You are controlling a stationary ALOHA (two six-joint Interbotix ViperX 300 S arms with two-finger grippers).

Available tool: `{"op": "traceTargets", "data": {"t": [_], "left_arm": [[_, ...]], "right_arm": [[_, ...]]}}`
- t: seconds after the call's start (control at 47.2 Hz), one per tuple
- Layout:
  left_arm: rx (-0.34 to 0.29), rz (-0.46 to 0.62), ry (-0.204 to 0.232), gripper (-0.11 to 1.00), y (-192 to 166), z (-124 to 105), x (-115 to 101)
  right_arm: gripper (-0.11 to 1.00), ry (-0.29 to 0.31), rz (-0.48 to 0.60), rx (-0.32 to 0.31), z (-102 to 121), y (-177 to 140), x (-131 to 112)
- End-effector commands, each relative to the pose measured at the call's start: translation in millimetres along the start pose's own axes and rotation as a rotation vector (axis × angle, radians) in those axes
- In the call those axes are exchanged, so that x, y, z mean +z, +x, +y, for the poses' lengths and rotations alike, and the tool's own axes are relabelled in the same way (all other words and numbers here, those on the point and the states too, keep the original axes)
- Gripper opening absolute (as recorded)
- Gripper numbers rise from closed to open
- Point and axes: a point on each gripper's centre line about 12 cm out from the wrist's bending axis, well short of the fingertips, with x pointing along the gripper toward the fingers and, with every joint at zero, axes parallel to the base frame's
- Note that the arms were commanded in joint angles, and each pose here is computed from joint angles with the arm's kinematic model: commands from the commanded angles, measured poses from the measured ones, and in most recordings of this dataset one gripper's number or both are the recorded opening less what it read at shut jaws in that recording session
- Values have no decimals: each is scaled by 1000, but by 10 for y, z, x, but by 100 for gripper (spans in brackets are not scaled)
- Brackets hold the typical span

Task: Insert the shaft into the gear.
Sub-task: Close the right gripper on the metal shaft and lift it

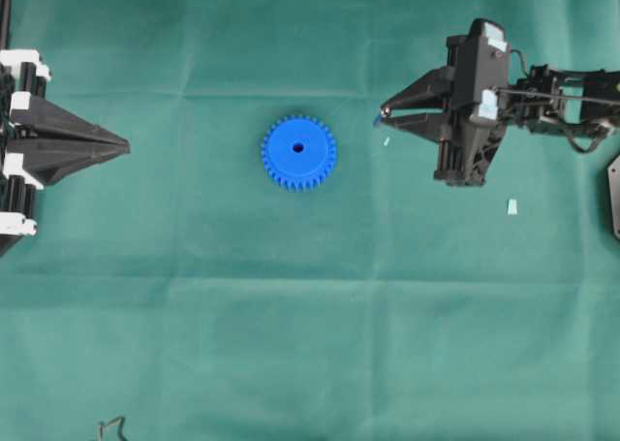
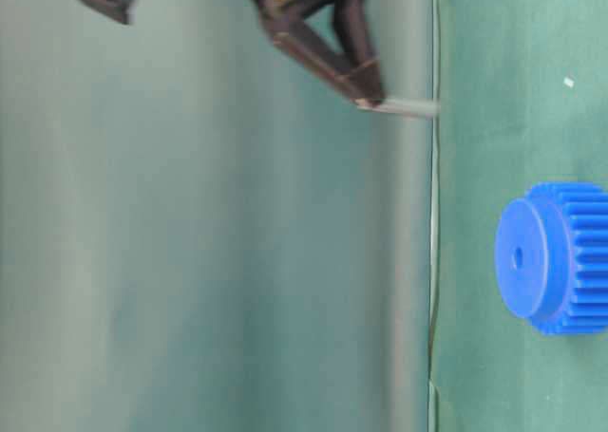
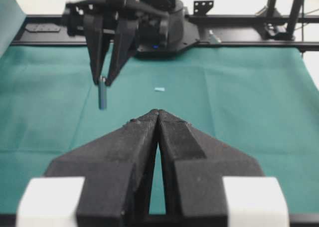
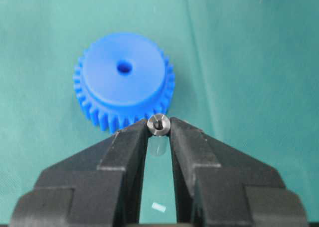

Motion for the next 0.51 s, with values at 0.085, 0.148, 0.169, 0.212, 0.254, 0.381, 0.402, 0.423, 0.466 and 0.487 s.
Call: {"op": "traceTargets", "data": {"t": [0.085, 0.148, 0.169, 0.212, 0.254, 0.381, 0.402, 0.423, 0.466, 0.487], "left_arm": [[3, -28, 2, 0, 23, 7, 105], [3, -28, 0, 0, 23, 7, 105], [3, -28, 2, 0, 23, 7, 105], [3, -28, 3, 0, 23, 7, 105], [3, -29, 0, 0, 23, 7, 107], [3, -28, 0, 0, 23, 7, 105], [1, -26, 0, 0, 26, 4, 102], [3, -29, 2, 0, 23, 7, 107], [3, -26, 2, 0, 26, 7, 102], [3, -25, 0, 0, 28, 7, 99]], "right_arm": [[17, -11, -32, 6, 21, -69, 181], [17, -11, -30, 6, 21, -66, 177], [17, -11, -34, 6, 21, -66, 185], [17, -11, -34, 6, 21, -62, 188], [17, -11, -41, 6, 22, -55, 208], [17, -11, -59, 9, 37, 38, 290], [17, -12, -58, 10, 44, 61, 304], [17, -14, -58, 13, 56, 91, 320], [17, -17, -57, 18, 82, 169, 370], [17, -19, -57, 22, 101, 201, 389]]}}
